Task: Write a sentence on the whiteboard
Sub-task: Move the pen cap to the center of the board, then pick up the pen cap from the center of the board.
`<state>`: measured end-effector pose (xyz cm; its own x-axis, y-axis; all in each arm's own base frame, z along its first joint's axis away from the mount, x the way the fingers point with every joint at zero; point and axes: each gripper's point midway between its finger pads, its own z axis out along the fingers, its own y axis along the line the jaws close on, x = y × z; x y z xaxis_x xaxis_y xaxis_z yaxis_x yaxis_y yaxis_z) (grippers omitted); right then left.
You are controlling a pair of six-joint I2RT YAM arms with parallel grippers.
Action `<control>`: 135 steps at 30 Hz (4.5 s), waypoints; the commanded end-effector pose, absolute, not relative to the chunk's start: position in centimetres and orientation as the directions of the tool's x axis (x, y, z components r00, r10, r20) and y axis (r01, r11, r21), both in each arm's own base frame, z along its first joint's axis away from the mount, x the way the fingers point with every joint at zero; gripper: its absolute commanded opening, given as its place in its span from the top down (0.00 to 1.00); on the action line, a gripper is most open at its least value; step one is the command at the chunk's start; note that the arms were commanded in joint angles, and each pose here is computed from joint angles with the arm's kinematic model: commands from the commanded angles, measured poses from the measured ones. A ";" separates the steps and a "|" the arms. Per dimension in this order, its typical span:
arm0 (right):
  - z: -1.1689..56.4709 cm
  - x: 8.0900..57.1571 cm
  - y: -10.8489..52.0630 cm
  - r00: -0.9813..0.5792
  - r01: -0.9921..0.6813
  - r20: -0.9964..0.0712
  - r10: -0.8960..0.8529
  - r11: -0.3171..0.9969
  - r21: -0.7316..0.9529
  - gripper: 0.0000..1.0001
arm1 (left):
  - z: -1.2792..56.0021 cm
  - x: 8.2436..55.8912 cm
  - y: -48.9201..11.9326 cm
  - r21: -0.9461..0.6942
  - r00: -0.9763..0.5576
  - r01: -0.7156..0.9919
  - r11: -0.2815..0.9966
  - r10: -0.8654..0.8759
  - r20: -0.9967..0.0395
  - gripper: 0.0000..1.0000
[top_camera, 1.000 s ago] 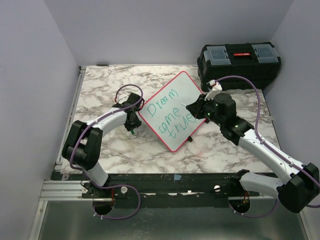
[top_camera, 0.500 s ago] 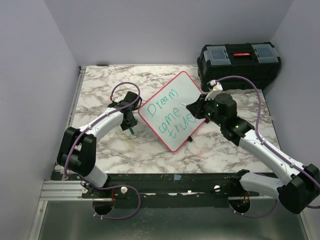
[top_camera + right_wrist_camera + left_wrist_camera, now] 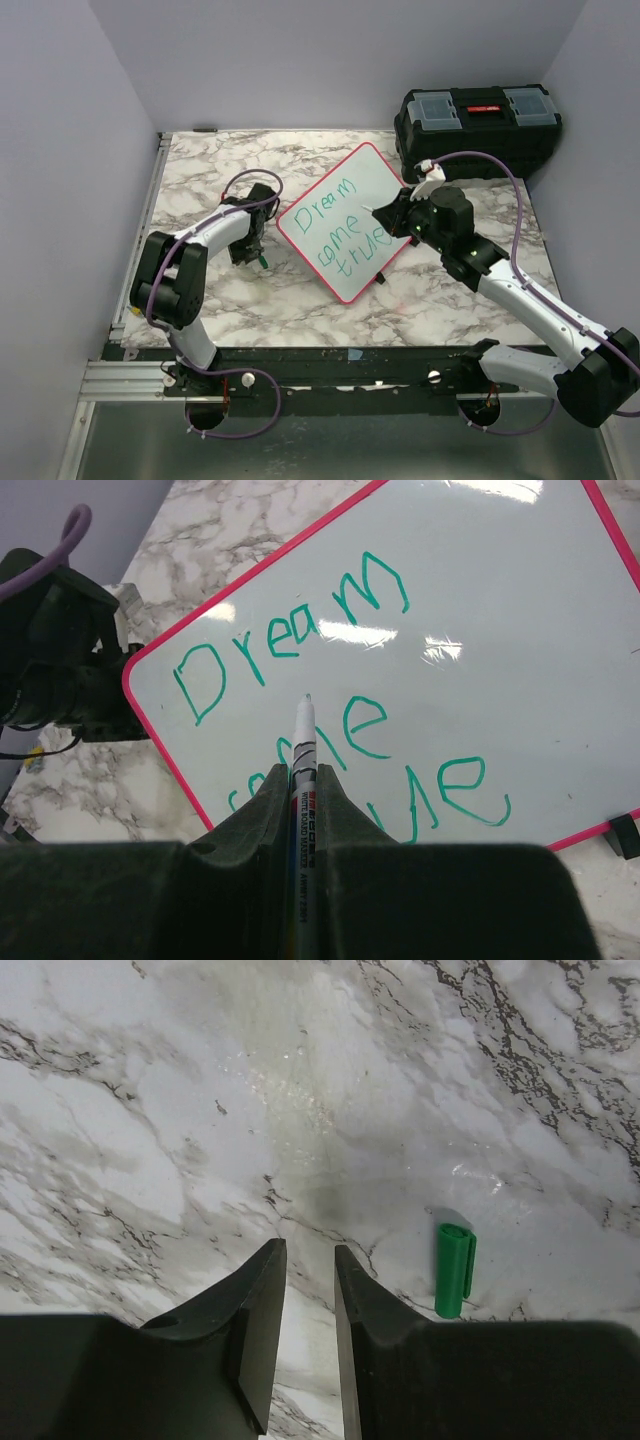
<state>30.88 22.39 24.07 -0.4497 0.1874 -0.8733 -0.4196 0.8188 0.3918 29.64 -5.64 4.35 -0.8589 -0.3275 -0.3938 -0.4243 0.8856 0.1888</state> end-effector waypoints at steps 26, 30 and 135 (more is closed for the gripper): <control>24.6 30.4 22.6 -0.438 -0.440 -0.876 0.201 0.802 0.404 0.99 | 5.6 29.1 -6.3 0.225 -0.896 -0.349 0.910 -0.253 -0.365 0.66; 25.1 30.3 22.6 -0.430 -0.446 -0.879 0.206 0.798 0.405 0.99 | 4.3 28.7 -6.4 0.266 -0.926 -0.319 0.910 -0.239 -0.293 0.62; 28.5 29.7 25.7 -0.450 -0.573 -0.875 0.177 0.694 0.435 0.99 | 12.6 35.1 -15.3 -0.192 -0.784 0.114 0.975 -0.030 -0.620 1.00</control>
<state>30.28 24.00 26.39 -0.4659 0.1908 -0.8640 -0.4848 0.7619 0.4296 34.86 -14.88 9.17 -0.8388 -0.0627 -0.5408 0.0233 0.9883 -0.1509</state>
